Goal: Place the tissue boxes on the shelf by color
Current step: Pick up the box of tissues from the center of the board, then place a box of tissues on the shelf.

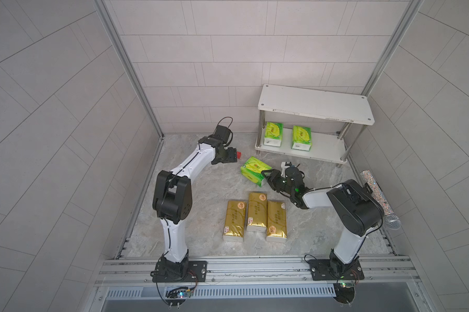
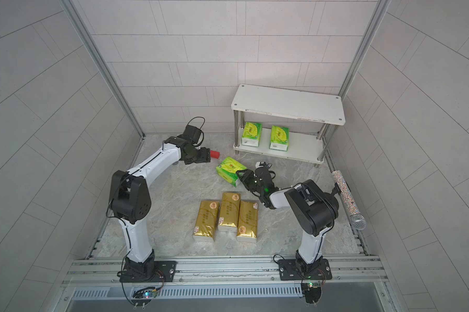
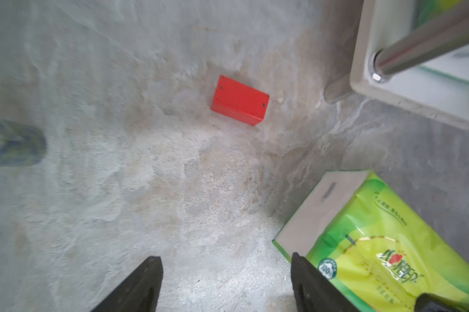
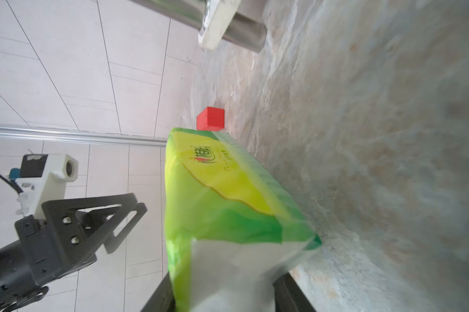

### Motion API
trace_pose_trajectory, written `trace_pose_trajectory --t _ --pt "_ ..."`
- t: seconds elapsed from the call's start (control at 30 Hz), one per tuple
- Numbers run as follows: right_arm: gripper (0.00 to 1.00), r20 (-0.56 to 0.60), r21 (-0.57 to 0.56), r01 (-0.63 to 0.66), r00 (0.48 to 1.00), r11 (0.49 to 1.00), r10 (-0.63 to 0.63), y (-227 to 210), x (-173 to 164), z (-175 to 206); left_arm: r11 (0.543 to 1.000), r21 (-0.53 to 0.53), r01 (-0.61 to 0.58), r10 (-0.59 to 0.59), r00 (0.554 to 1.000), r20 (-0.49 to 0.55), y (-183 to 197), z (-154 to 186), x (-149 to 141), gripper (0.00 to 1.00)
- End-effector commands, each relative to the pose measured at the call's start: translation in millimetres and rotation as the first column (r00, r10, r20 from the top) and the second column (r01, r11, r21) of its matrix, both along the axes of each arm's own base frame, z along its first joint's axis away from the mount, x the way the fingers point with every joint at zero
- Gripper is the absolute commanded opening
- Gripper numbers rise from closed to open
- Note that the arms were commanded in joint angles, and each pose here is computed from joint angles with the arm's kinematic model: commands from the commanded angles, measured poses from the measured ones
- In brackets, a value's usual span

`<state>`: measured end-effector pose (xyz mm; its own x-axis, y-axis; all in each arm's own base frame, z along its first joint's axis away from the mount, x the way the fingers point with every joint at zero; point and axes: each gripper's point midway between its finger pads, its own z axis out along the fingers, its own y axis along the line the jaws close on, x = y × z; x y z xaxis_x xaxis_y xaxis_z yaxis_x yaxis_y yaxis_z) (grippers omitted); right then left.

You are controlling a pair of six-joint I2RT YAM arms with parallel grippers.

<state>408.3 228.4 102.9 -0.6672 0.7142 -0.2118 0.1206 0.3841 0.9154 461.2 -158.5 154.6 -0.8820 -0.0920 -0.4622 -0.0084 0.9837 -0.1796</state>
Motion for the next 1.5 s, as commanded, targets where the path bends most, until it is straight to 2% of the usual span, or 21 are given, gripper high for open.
trace_pose_trajectory --t 0.0,0.13,0.27,0.47,0.6,0.7,0.9,1.23,1.47 --pt "0.44 0.056 -0.002 0.034 0.998 0.999 -0.034 -14.1 -0.3 24.5 0.994 0.083 -0.064 0.064 0.998 -0.003 28.8 31.9 -18.0 0.83" --pt "0.44 0.040 -0.048 0.064 0.997 0.997 -0.062 -35.3 -11.3 34.2 0.986 0.141 -0.092 0.094 0.996 -0.004 45.6 41.4 -33.7 0.83" --pt "0.44 0.006 -0.094 0.071 0.997 0.993 -0.071 -54.1 -26.2 41.4 0.984 0.140 -0.113 0.117 0.993 -0.022 51.7 38.9 -50.9 0.83" --pt "0.44 -0.044 -0.159 0.156 0.985 0.975 -0.165 -101.9 -53.5 39.1 0.984 0.141 -0.104 0.112 0.992 -0.050 56.3 31.8 -71.1 0.83" --pt "0.45 -0.056 -0.177 0.252 0.963 0.952 -0.265 -138.9 -67.6 44.3 0.985 0.144 -0.101 0.110 0.992 -0.061 60.1 29.0 -84.3 0.83" --pt "0.45 -0.074 -0.235 0.311 0.939 0.921 -0.336 -166.2 -83.3 47.4 0.986 0.138 -0.094 0.106 0.991 -0.078 60.1 24.8 -91.4 0.83" --pt "0.45 -0.098 -0.317 0.412 0.882 0.854 -0.462 -205.5 -105.2 48.2 0.991 0.108 -0.083 0.092 0.992 -0.087 54.5 24.3 -92.1 0.83" --pt "0.45 -0.115 -0.396 0.500 0.805 0.770 -0.582 -257.5 -100.7 47.8 0.992 0.106 -0.070 0.080 0.993 -0.092 53.5 23.2 -94.2 0.83" --pt "0.45 -0.057 -0.393 0.551 0.784 0.736 -0.618 -286.6 -70.1 82.4 0.992 0.105 -0.074 0.084 0.992 -0.095 54.4 22.6 -96.8 0.84"
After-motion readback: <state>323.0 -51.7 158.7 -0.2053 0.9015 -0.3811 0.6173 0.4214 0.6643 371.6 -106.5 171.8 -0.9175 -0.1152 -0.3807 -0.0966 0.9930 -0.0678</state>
